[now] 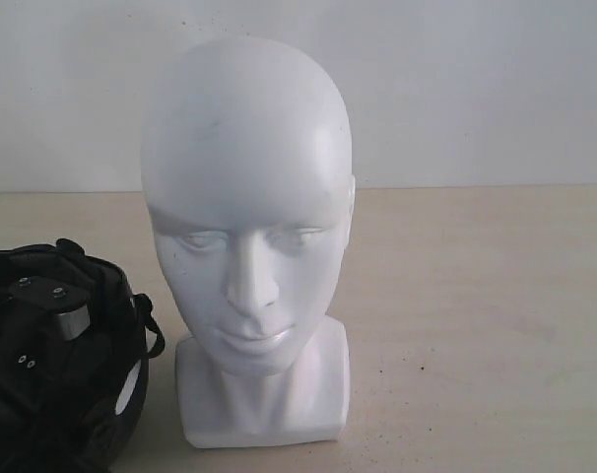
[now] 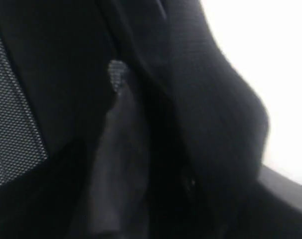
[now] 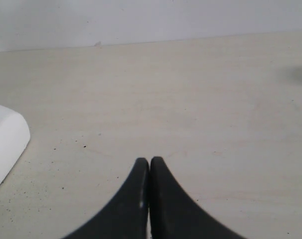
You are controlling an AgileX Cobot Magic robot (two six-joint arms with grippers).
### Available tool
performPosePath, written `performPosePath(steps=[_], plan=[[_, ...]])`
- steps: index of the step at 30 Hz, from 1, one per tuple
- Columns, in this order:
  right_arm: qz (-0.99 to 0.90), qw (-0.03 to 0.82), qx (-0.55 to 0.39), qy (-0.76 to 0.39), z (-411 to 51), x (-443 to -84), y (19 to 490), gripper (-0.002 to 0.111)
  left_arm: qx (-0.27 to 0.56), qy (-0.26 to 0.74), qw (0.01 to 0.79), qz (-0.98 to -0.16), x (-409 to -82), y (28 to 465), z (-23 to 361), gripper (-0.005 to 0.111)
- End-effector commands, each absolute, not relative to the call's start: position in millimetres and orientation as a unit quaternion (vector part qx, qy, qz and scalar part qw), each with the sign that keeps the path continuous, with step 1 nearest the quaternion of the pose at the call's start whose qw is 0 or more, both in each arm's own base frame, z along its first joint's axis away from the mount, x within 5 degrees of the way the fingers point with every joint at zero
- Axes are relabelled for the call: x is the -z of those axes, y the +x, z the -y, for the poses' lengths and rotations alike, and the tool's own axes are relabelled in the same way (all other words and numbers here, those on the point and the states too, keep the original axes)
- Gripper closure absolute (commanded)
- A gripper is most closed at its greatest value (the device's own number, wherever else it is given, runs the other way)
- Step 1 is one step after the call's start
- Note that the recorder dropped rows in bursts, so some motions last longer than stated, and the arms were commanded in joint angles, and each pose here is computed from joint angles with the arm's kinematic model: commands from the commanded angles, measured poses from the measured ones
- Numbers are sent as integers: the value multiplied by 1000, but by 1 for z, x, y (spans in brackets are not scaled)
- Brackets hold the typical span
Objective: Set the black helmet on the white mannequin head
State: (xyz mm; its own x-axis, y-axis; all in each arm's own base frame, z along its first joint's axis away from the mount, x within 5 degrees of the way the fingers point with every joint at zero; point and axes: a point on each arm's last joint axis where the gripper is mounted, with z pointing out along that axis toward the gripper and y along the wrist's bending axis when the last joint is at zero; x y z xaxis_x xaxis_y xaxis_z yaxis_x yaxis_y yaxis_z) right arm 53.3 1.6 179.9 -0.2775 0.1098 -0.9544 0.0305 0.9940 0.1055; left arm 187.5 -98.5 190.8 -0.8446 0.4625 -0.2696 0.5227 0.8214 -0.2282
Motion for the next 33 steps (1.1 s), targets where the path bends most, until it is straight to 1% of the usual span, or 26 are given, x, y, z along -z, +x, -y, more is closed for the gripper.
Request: performPosePath(steps=[1, 7, 13, 17, 19, 22, 23, 29, 33], plan=[[-794, 606, -29, 42, -1, -181, 53, 108, 157, 246, 98, -951, -189, 188, 101, 44], [-794, 606, -29, 42, -1, -181, 53, 108, 158, 248, 107, -950, -194, 191, 103, 62], [-794, 606, -29, 42, -1, -181, 53, 108, 168, 242, 117, -949, -200, 195, 106, 63], [-794, 606, -29, 42, -1, -181, 53, 108, 171, 228, 105, -953, -199, 194, 105, 66], [-794, 606, -29, 42, -1, -181, 53, 108, 170, 216, 101, -956, -199, 194, 105, 75], [-794, 606, -29, 42, -1, -181, 53, 108, 170, 216, 101, -956, -199, 194, 105, 99], [-794, 606, -29, 42, -1, -181, 53, 108, 170, 217, 102, -956, -199, 194, 105, 102], [-794, 606, -29, 42, -1, -181, 53, 108, 172, 213, 94, -957, -200, 191, 104, 102], [-794, 606, -29, 42, -1, -181, 53, 108, 174, 213, 109, -955, -212, 185, 101, 102]])
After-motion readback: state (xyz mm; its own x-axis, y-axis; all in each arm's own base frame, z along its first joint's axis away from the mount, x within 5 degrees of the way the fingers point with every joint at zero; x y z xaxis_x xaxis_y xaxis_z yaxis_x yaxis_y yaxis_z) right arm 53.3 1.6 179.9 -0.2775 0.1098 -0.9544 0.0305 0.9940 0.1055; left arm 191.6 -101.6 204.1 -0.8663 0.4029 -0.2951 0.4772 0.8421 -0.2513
